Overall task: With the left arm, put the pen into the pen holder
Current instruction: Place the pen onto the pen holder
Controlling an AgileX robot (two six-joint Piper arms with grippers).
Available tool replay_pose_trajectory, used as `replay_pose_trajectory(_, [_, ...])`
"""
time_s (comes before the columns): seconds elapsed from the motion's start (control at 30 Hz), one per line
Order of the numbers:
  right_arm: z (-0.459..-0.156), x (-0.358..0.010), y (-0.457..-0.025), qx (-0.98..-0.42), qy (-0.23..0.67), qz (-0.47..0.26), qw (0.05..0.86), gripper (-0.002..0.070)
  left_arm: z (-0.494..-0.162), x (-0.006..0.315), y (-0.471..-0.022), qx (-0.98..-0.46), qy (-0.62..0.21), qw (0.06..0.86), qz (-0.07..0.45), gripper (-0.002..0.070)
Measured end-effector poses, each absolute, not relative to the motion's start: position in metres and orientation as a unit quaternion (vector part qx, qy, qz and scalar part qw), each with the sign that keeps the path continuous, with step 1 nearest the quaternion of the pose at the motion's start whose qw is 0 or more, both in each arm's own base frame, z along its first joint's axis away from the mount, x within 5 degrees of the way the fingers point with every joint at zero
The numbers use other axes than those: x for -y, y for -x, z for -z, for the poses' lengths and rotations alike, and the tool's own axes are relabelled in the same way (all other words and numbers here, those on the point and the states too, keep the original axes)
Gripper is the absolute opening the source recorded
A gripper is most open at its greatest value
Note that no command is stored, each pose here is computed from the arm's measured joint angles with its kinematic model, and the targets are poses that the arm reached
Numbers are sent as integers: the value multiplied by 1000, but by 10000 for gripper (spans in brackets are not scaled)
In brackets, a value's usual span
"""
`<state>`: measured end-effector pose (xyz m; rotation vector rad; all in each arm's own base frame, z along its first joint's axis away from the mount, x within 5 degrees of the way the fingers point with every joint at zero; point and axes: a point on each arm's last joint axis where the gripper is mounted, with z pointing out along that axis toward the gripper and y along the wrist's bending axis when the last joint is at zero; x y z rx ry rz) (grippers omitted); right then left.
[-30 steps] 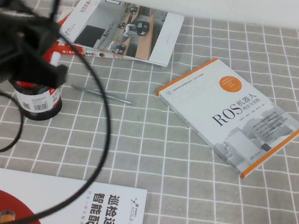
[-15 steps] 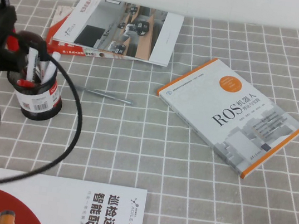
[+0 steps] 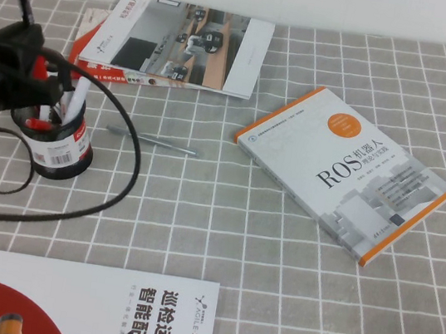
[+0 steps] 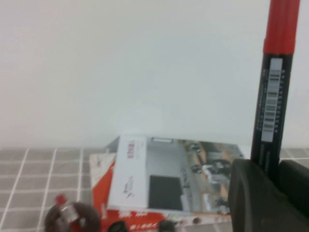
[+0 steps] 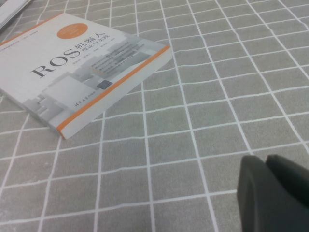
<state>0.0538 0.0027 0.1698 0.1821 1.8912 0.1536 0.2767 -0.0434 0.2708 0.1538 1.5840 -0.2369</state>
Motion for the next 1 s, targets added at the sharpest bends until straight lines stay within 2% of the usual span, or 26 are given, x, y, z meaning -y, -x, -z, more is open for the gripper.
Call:
replay_pose_trajectory(0.3, [-170, -3, -54, -809, -78, -66, 579, -15, -263, 27, -282, -719, -42, 688, 88, 56])
replay_pose_trajectory(0.8, [-170, -3, -54, -809, -78, -66, 579, -15, -235, 27, -291, -753, -40, 651, 85, 56])
replay_pose_trajectory(1.0, [-170, -3, -54, -809, -78, -66, 579, -15, -234, 27, -292, -752, -48, 653, 76, 56])
